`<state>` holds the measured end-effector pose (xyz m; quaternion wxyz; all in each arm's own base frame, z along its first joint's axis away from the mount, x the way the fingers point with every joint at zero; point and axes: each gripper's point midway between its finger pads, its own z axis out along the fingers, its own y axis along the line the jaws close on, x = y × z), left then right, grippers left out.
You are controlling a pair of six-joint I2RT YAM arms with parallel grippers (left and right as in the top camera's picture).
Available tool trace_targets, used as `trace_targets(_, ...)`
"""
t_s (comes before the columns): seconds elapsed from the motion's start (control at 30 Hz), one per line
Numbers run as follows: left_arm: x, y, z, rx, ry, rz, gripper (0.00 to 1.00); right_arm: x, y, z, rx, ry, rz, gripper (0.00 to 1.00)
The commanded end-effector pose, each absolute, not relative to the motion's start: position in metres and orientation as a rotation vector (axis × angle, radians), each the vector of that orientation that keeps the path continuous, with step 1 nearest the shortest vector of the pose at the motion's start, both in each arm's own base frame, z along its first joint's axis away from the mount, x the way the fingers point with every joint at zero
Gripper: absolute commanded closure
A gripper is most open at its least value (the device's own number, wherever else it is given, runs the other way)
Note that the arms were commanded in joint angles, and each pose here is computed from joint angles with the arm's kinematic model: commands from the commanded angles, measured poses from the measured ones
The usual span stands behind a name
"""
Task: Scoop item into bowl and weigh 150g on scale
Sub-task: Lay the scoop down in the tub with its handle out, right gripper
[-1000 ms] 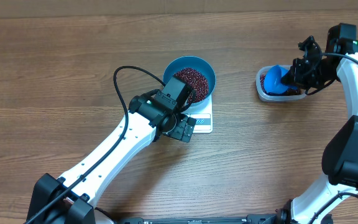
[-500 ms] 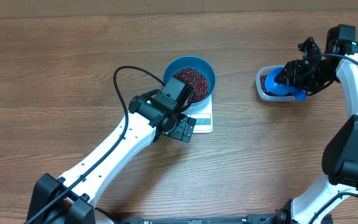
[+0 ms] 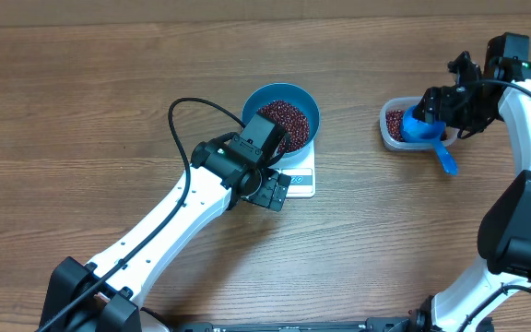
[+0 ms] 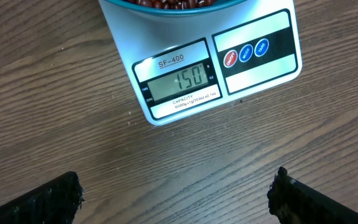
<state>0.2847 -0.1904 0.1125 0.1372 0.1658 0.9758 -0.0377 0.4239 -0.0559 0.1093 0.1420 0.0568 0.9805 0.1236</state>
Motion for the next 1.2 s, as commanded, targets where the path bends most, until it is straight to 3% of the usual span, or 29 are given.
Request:
trace_targets(0.0, 0.284, -0.188, 0.11, 0.482, 2.826, -0.089, 0.01, 0.426, -0.057, 0.109, 0.216, 2.819, 0.353, 0.21)
trace_targets(0.9, 0.284, -0.188, 0.11, 0.481, 2.826, -0.089, 0.01, 0.446, -0.02, 0.116, 0.083, 2.754, 0.411, 0.15)
trace_targets(0.97, 0.284, -0.188, 0.11, 0.481, 2.826, -0.089, 0.0, 0.446, -0.021, 0.116, 0.082, 2.752, 0.411, 0.0)
trace_targets(1.17, 0.284, -0.188, 0.11, 0.481, 2.826, -0.089, 0.01, 0.447, -0.021, 0.116, 0.081, 2.749, 0.41, 0.0)
